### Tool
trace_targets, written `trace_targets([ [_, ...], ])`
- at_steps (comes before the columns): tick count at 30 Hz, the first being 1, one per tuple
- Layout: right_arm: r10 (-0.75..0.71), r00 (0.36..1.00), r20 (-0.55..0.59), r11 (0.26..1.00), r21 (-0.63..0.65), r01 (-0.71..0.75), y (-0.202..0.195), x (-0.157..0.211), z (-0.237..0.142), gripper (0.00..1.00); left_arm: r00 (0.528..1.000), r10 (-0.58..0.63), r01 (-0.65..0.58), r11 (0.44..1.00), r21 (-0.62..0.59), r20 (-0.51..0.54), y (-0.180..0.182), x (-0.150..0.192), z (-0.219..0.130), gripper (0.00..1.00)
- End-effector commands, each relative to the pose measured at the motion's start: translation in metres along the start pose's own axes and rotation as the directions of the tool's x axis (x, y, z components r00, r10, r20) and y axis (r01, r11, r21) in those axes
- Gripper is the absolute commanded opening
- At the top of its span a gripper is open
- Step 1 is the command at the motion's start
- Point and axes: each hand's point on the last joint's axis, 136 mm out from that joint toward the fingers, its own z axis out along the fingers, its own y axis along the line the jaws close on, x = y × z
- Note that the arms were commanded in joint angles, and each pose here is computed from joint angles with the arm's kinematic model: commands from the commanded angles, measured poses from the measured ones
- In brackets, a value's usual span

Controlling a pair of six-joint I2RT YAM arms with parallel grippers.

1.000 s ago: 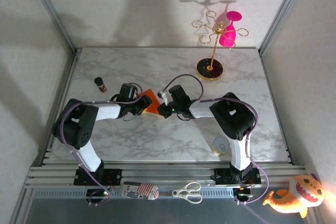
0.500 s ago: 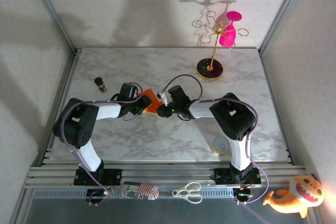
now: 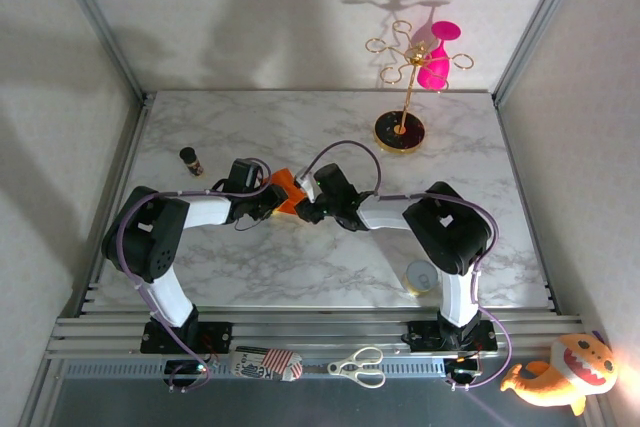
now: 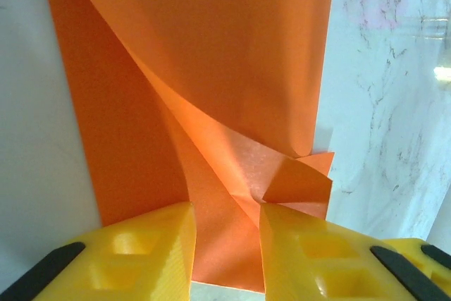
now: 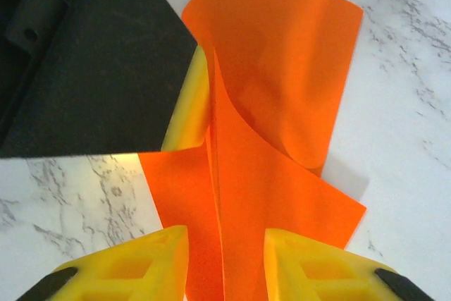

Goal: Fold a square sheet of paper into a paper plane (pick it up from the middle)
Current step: Fourth fold the wing at the center of the table.

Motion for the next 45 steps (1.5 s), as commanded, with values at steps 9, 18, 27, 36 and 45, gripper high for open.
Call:
trace_targets([
  [9, -0.071, 0.993, -0.089, 0.994, 0.081, 0.078, -0.004, 0.014, 0.013, 0.34, 1.000, -0.011, 0.010, 0.997, -0.073, -0.013, 0.017, 0.007, 0.002, 0.32],
  [18, -0.073, 0.994, -0.077, 0.996, 0.046, 0.076, 0.003, 0.013, 0.012, 0.15, 1.000, -0.004, 0.004, 0.997, -0.075, -0.001, 0.016, 0.005, -0.001, 0.32],
  [27, 0.013, 0.999, -0.042, 0.999, -0.037, -0.014, 0.009, 0.012, 0.009, 0.08, 0.997, 0.024, -0.019, 0.997, -0.076, 0.069, 0.009, -0.006, -0.019, 0.31],
  [36, 0.139, 0.988, -0.062, 0.974, -0.170, -0.148, 0.020, 0.019, 0.011, 0.06, 0.992, 0.042, -0.041, 0.999, -0.018, 0.115, -0.003, -0.008, -0.035, 0.29],
  [45, 0.257, 0.959, -0.121, 0.934, -0.221, -0.279, 0.024, 0.032, 0.016, 0.04, 0.997, 0.020, -0.023, 0.999, 0.038, 0.077, -0.003, 0.001, -0.027, 0.25],
])
